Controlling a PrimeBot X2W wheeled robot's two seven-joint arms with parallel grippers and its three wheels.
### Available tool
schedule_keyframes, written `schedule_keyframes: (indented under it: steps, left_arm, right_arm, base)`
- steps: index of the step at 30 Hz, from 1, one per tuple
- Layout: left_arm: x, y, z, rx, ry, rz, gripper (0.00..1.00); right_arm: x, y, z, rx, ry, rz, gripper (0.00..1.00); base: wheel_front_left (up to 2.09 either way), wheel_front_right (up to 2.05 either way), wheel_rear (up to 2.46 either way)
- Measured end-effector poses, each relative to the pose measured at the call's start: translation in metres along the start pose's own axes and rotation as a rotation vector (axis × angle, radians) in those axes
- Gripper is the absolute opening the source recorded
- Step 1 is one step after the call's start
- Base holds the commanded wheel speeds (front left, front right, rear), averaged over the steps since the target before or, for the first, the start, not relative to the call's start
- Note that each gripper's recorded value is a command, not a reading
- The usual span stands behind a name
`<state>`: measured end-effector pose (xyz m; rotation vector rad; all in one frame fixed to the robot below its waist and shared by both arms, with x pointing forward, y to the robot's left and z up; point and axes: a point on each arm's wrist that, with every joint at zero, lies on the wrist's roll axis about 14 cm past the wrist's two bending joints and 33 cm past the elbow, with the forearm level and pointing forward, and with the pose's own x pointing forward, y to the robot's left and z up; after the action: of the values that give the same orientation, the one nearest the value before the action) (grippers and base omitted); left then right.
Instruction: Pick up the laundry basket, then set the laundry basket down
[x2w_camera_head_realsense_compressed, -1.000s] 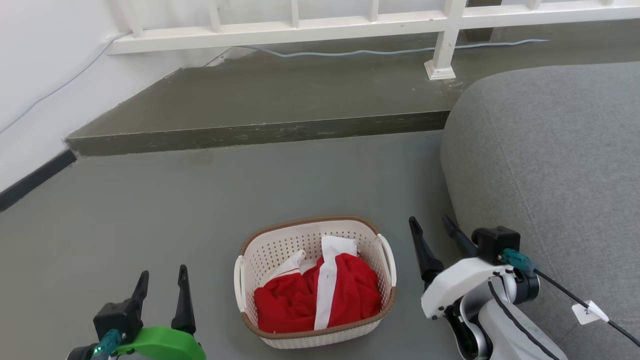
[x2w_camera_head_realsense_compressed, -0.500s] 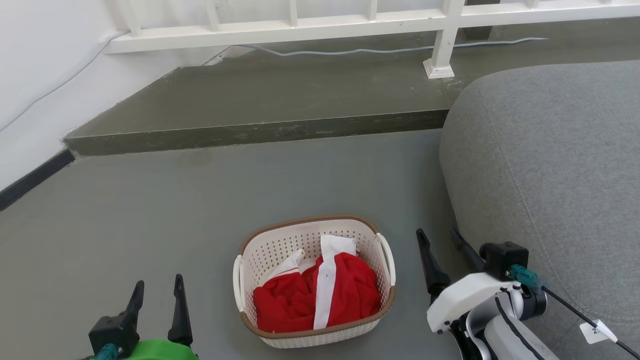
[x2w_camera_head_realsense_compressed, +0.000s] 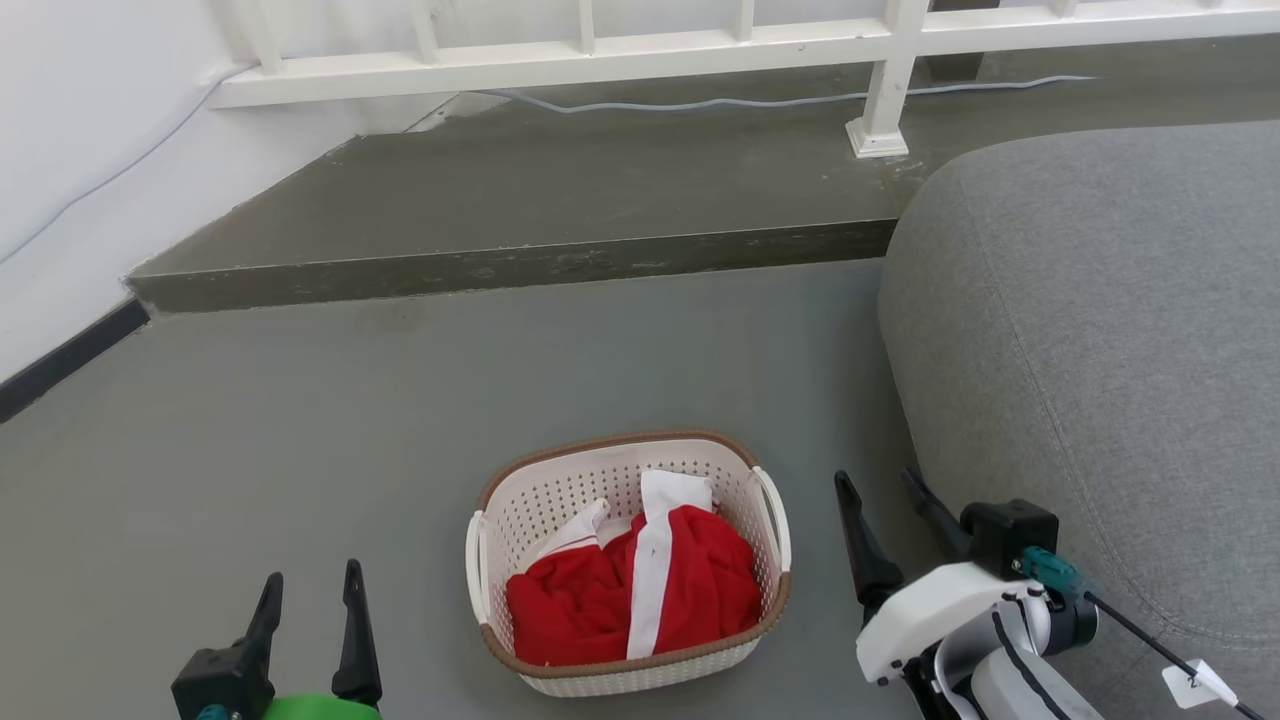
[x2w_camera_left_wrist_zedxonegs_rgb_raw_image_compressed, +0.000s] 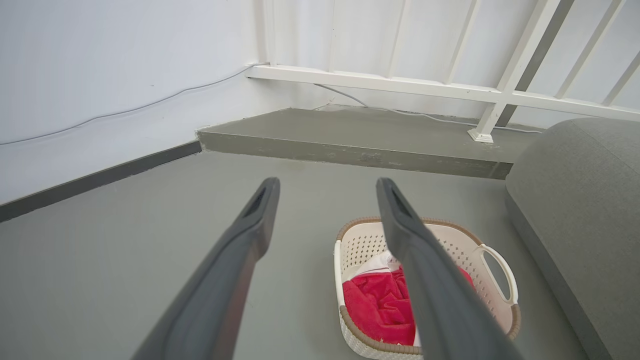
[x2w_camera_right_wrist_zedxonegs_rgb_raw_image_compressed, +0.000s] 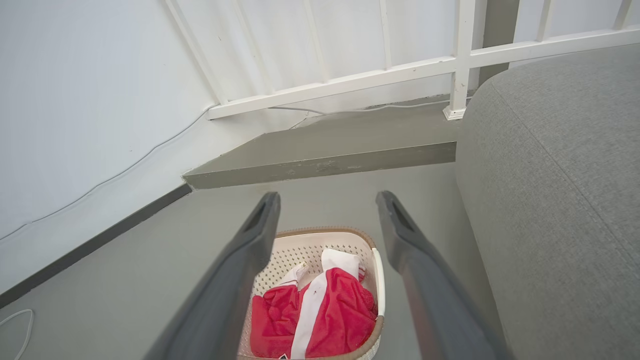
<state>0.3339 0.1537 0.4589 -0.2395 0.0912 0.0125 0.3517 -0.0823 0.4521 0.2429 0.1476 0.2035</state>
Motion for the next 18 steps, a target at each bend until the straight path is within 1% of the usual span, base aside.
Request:
schedule_keyframes:
  steps: [14,15,18]
  left_arm:
    - [-0.003,0.002,0.001,0.003,-0.004,0.009,1.00]
    - [-0.003,0.002,0.001,0.002,-0.004,0.009,0.00]
    - [-0.006,0.002,-0.009,0.000,0.029,0.011,0.00]
  right_arm:
    - [-0.002,0.000,0.001,0.002,-0.006,-0.002,1.00]
    - [-0.003,0.000,0.000,0.004,-0.004,-0.004,0.00]
    - [-0.009,-0.003,-0.014,0.004,0.037,-0.015,0.00]
  base:
    - [0.00,0.00,0.00]
    - [0.00,0.00,0.00]
    - [0.00,0.00,0.00]
